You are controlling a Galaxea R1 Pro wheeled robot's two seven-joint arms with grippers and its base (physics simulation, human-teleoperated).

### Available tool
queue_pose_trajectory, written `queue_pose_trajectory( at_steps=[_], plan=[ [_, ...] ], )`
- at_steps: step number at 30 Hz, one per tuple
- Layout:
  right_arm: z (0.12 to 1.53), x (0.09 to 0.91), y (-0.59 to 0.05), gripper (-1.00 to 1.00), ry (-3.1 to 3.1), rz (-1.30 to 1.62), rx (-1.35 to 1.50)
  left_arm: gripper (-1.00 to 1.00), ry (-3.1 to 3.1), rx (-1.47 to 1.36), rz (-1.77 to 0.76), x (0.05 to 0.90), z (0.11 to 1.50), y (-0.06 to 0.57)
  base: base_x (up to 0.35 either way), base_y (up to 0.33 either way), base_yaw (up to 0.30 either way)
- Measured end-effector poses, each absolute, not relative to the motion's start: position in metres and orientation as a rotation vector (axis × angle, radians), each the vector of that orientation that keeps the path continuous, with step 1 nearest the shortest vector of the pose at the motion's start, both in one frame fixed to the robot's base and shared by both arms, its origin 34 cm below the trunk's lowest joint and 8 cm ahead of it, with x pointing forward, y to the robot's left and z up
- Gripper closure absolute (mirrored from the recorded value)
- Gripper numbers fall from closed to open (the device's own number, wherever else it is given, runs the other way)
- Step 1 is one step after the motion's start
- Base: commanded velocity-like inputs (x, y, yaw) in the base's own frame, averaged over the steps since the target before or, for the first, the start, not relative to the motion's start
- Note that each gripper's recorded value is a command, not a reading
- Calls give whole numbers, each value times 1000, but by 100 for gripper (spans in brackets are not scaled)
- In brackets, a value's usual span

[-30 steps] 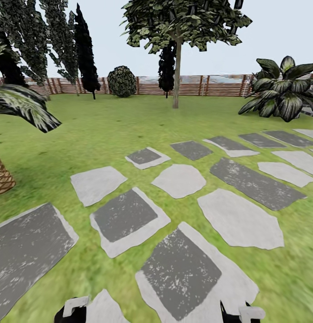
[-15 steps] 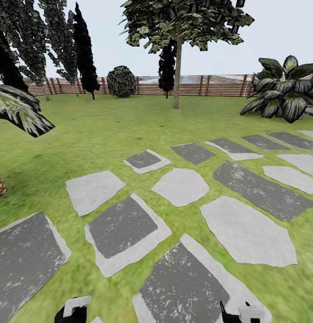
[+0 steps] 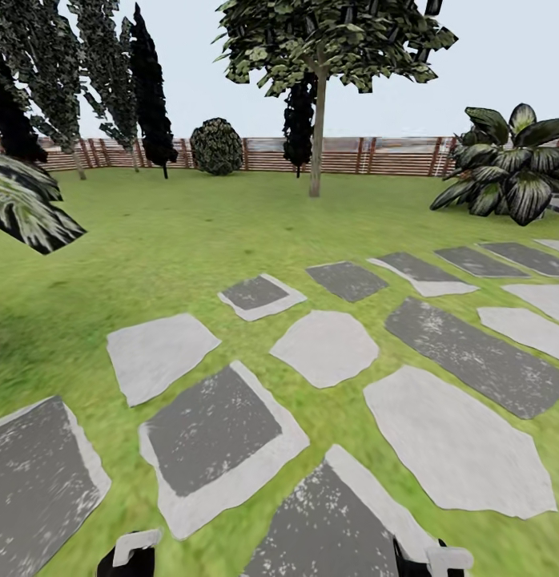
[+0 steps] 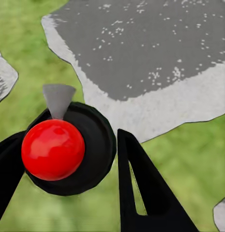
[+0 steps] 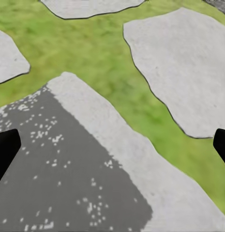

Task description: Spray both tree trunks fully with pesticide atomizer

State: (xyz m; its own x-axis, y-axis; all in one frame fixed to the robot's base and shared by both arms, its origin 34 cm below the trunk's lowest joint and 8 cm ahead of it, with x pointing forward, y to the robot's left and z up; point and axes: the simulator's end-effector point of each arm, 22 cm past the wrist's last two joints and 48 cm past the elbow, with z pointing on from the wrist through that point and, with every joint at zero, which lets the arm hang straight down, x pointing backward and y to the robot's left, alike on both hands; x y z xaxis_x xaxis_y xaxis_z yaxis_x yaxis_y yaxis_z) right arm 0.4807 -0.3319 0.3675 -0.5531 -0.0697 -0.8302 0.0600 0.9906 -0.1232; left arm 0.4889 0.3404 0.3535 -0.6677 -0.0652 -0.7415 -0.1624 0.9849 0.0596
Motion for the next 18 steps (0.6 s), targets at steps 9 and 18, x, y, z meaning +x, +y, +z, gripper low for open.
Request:
queue_pose_trajectory(
  at_steps=[9,18],
  plan=[
    [367,480,-332,-100,2152,-168,-8,100,2305,-157,152,488,353,340,339,0,-70],
    [367,480,-331,-100,2153,-165,-11,100,2312,-159,152,485,350,340,339,0,-102]
  ],
)
